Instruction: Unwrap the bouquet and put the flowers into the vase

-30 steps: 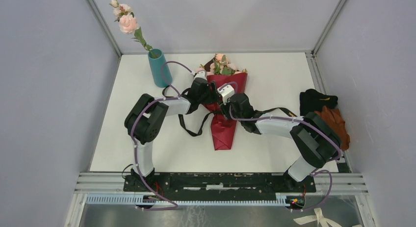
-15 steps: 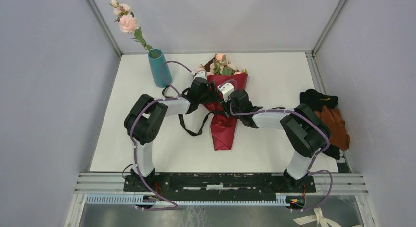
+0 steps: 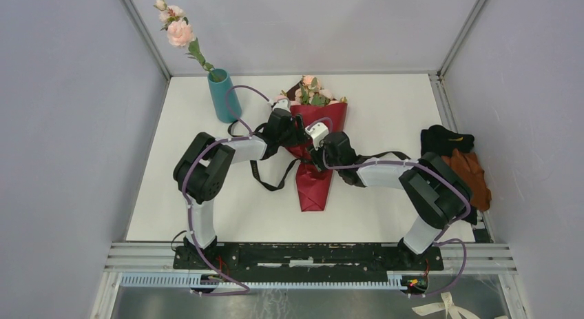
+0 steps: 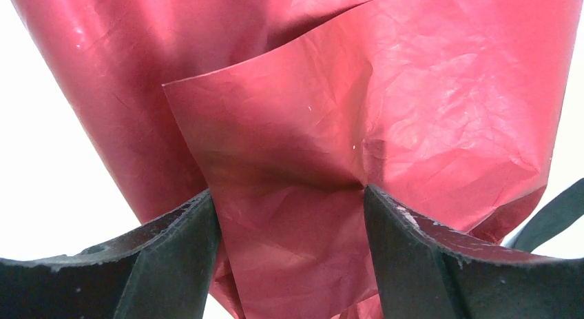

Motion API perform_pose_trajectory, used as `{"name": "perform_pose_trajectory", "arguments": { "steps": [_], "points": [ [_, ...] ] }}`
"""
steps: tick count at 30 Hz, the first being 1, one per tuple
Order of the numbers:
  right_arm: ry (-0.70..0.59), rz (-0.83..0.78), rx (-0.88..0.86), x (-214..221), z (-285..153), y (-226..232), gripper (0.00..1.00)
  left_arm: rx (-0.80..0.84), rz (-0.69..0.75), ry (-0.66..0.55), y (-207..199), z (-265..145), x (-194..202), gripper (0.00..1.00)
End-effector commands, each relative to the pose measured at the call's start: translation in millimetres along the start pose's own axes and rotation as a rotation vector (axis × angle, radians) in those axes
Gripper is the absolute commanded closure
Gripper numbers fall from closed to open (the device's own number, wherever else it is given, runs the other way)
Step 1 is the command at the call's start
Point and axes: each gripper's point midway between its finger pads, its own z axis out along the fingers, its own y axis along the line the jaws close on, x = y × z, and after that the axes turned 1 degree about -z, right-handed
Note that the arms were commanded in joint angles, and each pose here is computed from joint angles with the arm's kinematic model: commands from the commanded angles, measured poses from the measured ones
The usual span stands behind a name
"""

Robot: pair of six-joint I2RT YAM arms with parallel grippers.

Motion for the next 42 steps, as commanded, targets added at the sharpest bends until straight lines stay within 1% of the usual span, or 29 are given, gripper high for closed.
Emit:
{"name": "perform_pose_trajectory", "arguments": {
  "steps": [1, 11, 13, 14, 15, 16, 18, 19, 26, 33, 42],
  "points": [
    [-0.033, 0.009, -0.014, -9, -10, 4, 0.52, 0.027, 0.011, -0.02, -11, -3, -13, 0.21],
    [-0.013, 0.002, -0.022, -2, 2, 9, 0.52, 0.048, 0.004, -0.003, -16, 2, -10, 0.21],
    [-0.002, -0.002, -0.018, 1, 6, 9, 0.53, 0.054, 0.001, -0.002, -17, 2, -9, 0.21],
    [0.001, -0.001, -0.017, 3, 8, 9, 0.58, 0.058, -0.001, -0.001, -18, 2, -9, 0.21],
    [0.007, -0.002, -0.013, 5, 10, 9, 0.67, 0.06, -0.003, 0.001, -18, 3, -8, 0.21],
    [0.012, -0.001, -0.007, 6, 11, 8, 0.79, 0.061, -0.004, 0.003, -18, 3, -7, 0.21],
    [0.012, -0.001, -0.004, 7, 11, 7, 0.97, 0.057, -0.003, 0.004, -17, 3, -6, 0.21],
    [0.007, -0.001, -0.001, 5, 10, 6, 1.0, 0.053, -0.002, 0.002, -16, 2, -7, 0.21],
    [-0.049, -0.003, 0.018, -17, -5, 1, 1.0, 0.02, 0.025, -0.005, -10, -3, -10, 0.21],
    [-0.14, 0.013, 0.063, -39, -42, -10, 1.0, 0.021, 0.022, -0.001, -10, -1, -8, 0.21],
    [-0.171, -0.004, 0.138, -41, -69, -26, 1.0, 0.019, 0.017, 0.0, -8, -1, -6, 0.21]
  ]
}}
